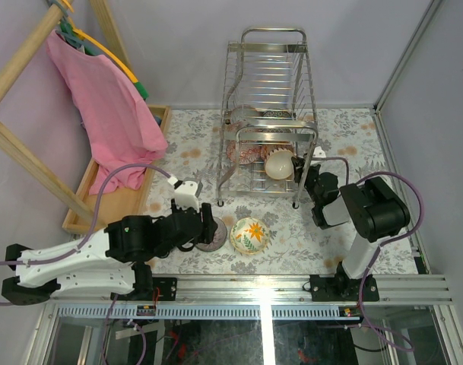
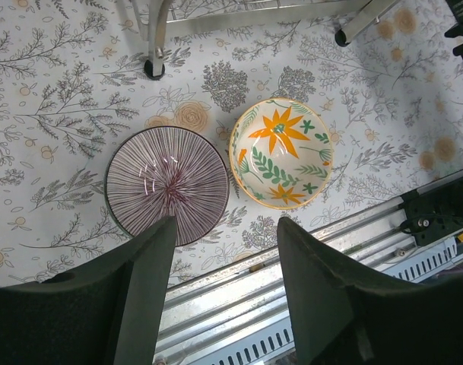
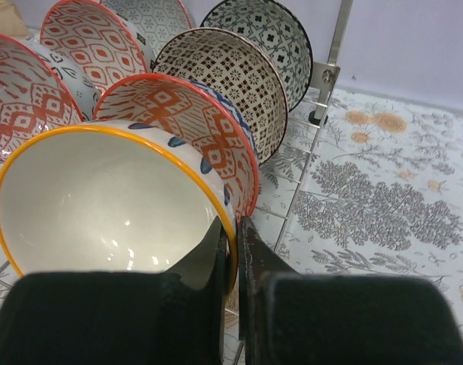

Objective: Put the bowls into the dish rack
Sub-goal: Adjust the dish rack at the center of the board.

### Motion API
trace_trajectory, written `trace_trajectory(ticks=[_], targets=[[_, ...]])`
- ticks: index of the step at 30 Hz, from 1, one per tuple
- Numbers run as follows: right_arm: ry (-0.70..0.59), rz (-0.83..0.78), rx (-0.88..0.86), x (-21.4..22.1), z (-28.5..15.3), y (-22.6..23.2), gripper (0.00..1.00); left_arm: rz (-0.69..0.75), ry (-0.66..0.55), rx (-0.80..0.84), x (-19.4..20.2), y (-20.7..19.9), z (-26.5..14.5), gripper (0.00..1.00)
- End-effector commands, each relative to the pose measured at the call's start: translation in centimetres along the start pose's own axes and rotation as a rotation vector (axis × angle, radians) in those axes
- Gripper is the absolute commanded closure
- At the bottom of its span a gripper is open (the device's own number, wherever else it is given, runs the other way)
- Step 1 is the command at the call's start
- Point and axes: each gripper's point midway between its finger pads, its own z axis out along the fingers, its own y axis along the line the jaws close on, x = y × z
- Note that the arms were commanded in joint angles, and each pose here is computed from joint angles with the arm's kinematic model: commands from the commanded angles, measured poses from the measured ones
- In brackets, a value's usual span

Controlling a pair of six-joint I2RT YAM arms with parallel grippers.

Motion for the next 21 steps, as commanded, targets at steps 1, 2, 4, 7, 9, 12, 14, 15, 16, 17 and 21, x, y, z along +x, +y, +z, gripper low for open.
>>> trace_trajectory(ticks=[1, 2, 4, 7, 9, 12, 14, 15, 16, 17, 21], targets=[[-0.252, -0.156, -0.047, -6.7, 1.1, 2.2, 1.0, -0.018, -0.03, 0.019, -1.0, -1.2, 0.5, 0.45], [-0.255, -0.168, -0.048, -6.8, 1.2, 2.4, 1.0, -0.019, -0.03, 0.02, -1.0, -1.3, 0.5, 0.45], [-0.26, -0.194, -0.046, -7.0, 1.3, 2.4, 1.0, -0.024, -0.034, 0.021, -1.1, -1.2, 0.4, 0.45], [-0.263, -0.257, -0.052, -7.1, 1.2, 3.0, 1.0, -0.025, -0.038, 0.018, -1.3, -1.1, 0.4, 0.45], [-0.266, -0.305, -0.063, -7.1, 1.1, 3.6, 1.0, -0.021, -0.036, 0.016, -1.2, -1.2, 0.4, 0.45], [-0.271, -0.364, -0.082, -7.1, 1.1, 4.2, 1.0, -0.021, -0.036, 0.017, -1.3, -1.2, 0.4, 0.45], [-0.274, -0.378, -0.086, -7.2, 1.0, 4.3, 1.0, -0.018, -0.036, 0.016, -1.3, -1.2, 0.5, 0.45], [-0.276, -0.386, -0.087, -7.2, 1.0, 4.4, 1.0, -0.017, -0.036, 0.015, -1.3, -1.2, 0.5, 0.45], [-0.276, -0.398, -0.089, -7.2, 0.9, 4.5, 1.0, -0.014, -0.035, 0.014, -1.3, -1.2, 0.6, 0.45], [-0.277, -0.413, -0.097, -7.2, 0.8, 4.7, 1.0, -0.013, -0.036, 0.015, -1.3, -1.2, 0.6, 0.45], [-0.28, -0.489, -0.121, -6.8, 1.1, 6.3, 1.0, -0.007, -0.039, 0.017, -1.5, -1.4, 0.8, 0.45]])
